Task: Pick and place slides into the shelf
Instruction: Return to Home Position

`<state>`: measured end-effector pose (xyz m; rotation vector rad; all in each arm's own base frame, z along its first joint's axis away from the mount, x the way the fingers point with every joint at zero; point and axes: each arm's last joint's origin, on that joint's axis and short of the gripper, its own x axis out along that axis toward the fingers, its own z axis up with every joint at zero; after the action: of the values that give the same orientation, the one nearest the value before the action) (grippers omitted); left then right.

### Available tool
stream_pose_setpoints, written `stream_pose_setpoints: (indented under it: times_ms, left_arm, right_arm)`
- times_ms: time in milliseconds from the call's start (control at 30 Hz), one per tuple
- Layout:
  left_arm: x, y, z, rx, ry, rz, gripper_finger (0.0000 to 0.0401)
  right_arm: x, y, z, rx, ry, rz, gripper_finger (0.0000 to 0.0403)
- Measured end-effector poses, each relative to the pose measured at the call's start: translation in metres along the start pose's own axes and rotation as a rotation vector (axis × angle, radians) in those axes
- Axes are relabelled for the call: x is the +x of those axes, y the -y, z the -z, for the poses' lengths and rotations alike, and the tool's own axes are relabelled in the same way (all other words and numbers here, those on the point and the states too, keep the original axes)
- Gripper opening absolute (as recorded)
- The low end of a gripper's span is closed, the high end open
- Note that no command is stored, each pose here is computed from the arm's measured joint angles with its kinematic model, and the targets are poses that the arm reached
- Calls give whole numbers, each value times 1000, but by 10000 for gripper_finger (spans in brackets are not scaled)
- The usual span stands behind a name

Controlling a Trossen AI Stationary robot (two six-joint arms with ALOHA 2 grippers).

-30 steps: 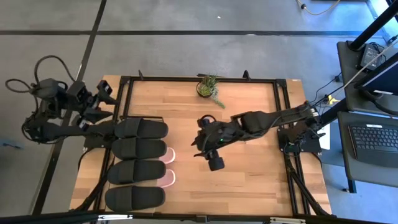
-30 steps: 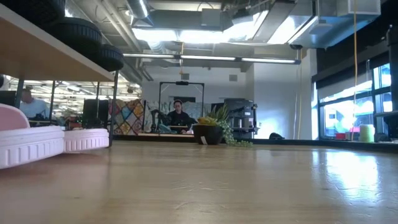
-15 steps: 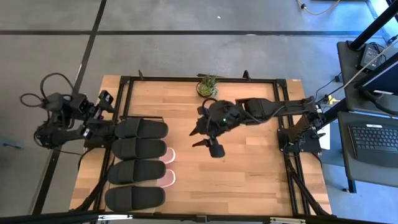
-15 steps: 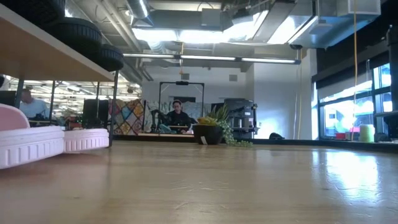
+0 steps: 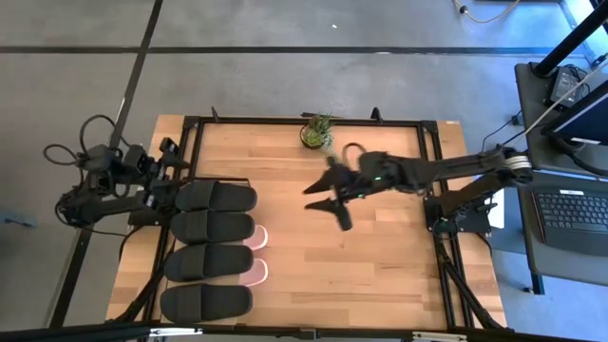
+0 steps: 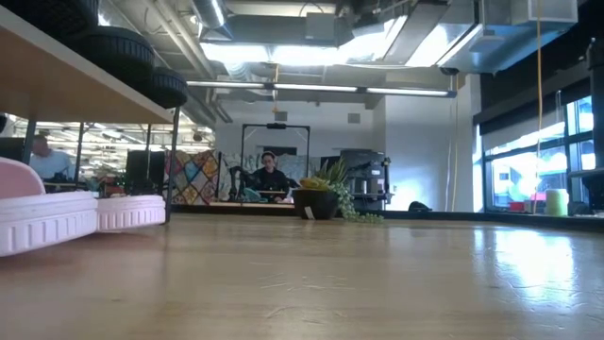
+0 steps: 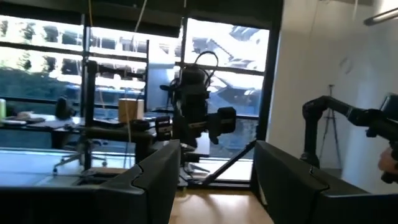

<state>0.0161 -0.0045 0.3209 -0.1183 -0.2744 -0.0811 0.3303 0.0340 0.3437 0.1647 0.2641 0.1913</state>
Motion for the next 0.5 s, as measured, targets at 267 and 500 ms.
stream_pose_setpoints:
  times_ms: [267, 500]
  left_arm:
    - [-1, -10, 8, 14, -38, -306, 199]
    - [-6, -18, 10, 119, -60, -608, 199]
  right_arm:
    - [-71, 10, 35, 46, 102, 122, 188]
    - [-126, 11, 56, 27, 221, 300, 188]
